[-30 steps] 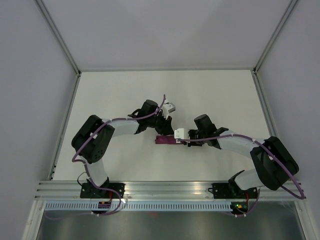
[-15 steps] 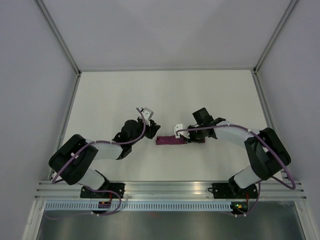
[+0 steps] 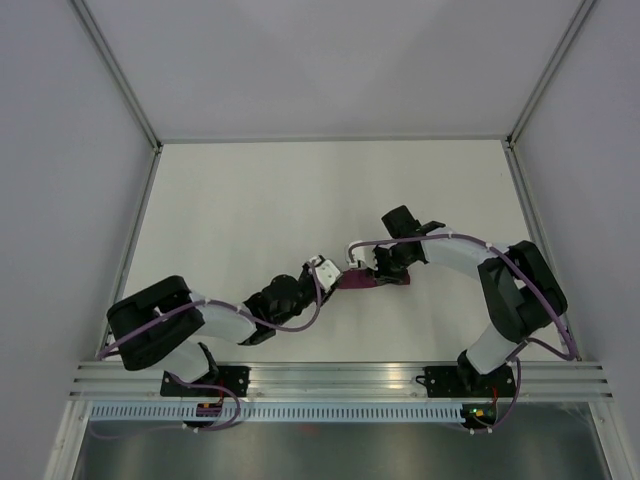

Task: Fold the napkin, place the utensils inside, and roll it up
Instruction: Roll the napkin with the utensil

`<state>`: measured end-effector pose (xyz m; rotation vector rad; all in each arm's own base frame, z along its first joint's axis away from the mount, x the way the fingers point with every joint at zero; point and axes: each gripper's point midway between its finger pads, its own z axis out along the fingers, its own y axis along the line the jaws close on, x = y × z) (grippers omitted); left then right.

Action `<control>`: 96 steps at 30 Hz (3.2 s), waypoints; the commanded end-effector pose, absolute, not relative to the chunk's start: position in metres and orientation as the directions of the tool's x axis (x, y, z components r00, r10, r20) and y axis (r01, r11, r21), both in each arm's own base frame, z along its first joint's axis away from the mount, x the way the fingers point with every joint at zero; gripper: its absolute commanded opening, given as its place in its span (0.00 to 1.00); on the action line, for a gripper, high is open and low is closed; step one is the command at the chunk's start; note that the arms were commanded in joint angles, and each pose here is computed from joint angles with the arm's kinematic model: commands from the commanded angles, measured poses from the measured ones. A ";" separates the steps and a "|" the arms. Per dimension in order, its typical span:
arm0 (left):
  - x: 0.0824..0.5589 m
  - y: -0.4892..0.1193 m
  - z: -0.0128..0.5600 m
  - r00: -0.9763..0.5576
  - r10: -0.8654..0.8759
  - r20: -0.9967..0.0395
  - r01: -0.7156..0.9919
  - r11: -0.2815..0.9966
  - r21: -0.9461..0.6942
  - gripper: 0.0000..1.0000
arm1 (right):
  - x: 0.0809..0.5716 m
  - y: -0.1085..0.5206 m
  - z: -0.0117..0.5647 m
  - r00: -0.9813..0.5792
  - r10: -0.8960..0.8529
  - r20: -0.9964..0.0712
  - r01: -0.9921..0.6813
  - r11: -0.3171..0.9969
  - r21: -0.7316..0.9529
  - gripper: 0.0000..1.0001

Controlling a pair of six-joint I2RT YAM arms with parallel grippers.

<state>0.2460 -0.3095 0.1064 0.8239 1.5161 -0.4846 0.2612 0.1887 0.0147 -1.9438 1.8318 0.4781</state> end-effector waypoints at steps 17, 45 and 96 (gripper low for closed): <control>0.224 -0.368 0.056 0.382 0.570 -0.727 0.744 0.277 0.608 0.59 | 0.242 0.166 -0.010 -0.017 -0.899 -0.438 -0.987 -0.055 0.152 0.28; 0.254 -0.382 0.016 0.402 0.696 -0.595 0.776 0.085 0.624 0.54 | 0.244 0.163 -0.008 -0.037 -0.908 -0.417 -0.963 -0.079 0.258 0.27; 0.284 -0.377 -0.058 -0.612 0.637 -0.469 0.630 0.751 0.197 0.04 | 0.329 0.053 0.160 -0.543 -0.526 -0.655 -0.701 0.713 0.008 0.72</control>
